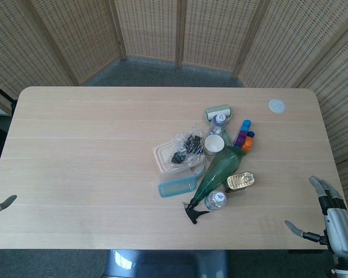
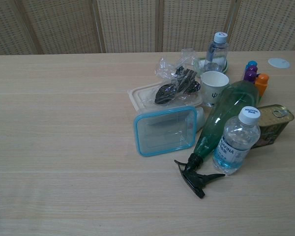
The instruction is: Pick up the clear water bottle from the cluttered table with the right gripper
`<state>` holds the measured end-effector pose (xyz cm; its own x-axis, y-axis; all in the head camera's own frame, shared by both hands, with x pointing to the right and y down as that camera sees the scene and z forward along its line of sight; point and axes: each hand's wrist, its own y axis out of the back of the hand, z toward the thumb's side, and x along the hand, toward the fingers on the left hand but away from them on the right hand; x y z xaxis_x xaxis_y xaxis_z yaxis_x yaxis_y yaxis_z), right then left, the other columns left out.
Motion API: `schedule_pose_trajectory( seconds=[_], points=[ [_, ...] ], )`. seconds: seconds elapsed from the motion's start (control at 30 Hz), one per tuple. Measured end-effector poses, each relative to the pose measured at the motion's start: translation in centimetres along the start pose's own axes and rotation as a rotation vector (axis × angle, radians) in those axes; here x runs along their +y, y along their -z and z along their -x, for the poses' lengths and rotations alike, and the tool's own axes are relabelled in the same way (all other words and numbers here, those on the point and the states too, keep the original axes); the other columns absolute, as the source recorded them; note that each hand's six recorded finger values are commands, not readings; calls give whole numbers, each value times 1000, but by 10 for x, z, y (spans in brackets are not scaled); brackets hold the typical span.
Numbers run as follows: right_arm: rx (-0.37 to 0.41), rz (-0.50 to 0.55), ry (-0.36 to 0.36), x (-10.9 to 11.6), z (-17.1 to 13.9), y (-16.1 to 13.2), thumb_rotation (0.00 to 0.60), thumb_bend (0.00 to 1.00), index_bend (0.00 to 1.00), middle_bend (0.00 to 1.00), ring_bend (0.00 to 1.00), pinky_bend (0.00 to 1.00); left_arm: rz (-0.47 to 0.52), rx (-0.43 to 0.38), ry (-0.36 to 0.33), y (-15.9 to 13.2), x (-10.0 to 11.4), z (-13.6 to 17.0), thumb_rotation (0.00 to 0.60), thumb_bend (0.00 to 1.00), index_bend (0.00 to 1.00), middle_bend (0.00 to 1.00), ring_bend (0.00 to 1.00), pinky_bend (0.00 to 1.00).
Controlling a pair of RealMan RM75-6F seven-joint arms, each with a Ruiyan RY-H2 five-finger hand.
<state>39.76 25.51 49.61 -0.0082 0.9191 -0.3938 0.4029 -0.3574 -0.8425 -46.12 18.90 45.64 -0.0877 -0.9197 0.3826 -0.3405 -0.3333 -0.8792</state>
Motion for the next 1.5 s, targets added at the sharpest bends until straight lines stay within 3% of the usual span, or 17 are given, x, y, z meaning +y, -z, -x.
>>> schedule_pose_trajectory(
  seconds=[0.6,0.9,1.13,1.5],
  points=[
    [21,37,-62,-13,5,-6,411,0,0,0,0,0,6,9,-9,1,3,0,600,0,0,0,0,0],
    [63,68,-161,-50,26,-19,443,0,0,0,0,0,2,16,-6,2,1,-1,600,0,0,0,0,0],
    [113,102,-194,-72,41,-44,443,0,0,0,0,0,-2,20,-1,3,-1,-2,600,0,0,0,0,0],
    [175,174,-277,-118,38,-82,446,0,0,0,0,0,4,20,-4,3,0,-2,600,0,0,0,0,0]
  ],
)
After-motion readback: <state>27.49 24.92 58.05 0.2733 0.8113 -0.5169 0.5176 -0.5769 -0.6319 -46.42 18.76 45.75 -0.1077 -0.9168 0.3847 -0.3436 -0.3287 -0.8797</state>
